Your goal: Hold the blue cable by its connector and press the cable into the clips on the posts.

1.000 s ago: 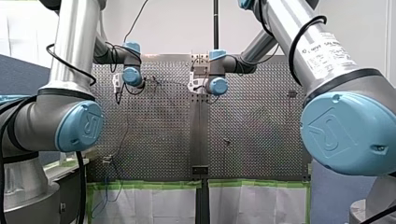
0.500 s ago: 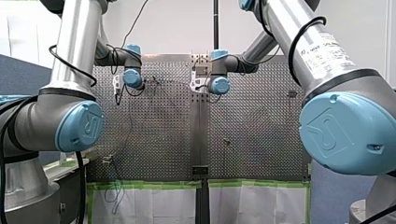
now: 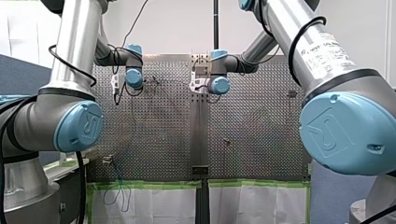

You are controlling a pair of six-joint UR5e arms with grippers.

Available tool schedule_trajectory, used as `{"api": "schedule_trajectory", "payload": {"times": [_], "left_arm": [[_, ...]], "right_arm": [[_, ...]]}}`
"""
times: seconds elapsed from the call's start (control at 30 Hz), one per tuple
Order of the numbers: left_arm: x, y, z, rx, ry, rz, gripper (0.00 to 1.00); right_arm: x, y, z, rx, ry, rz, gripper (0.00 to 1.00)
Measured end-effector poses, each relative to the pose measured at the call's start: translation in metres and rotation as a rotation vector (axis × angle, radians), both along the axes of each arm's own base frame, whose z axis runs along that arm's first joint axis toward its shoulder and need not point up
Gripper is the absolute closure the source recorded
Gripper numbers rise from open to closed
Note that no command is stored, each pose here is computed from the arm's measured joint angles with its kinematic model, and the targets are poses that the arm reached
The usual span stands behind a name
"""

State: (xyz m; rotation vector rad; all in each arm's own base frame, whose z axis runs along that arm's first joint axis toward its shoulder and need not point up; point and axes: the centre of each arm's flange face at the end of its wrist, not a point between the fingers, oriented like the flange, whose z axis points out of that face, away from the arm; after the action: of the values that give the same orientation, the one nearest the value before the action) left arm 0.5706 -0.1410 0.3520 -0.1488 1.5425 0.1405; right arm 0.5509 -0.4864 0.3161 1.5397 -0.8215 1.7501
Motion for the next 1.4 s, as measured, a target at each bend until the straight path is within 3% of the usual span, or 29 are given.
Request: {"api": "schedule_trajectory", "payload": {"times": [0.03,0.63,0.93,1.4], "left_arm": [[-0.001,-0.001,-0.001,-0.003,0.006,-0.003,0.0],[-0.026,-0.013,-0.006,-0.024,0.138,-0.023,0.0],[-0.055,-0.015,0.001,-0.041,0.144,-0.028,0.0],[-0.109,-0.028,0.006,-0.035,0.142,-0.075,0.0]], "right_arm": [[0.0,0.0,0.0,0.0,0.0,0.001,1.0],[0.001,0.003,-0.001,0.008,0.006,0.004,1.0],[0.001,0.003,-0.001,0.009,0.006,0.005,1.0],[0.003,0.005,-0.001,0.012,0.007,0.008,1.0]]}}
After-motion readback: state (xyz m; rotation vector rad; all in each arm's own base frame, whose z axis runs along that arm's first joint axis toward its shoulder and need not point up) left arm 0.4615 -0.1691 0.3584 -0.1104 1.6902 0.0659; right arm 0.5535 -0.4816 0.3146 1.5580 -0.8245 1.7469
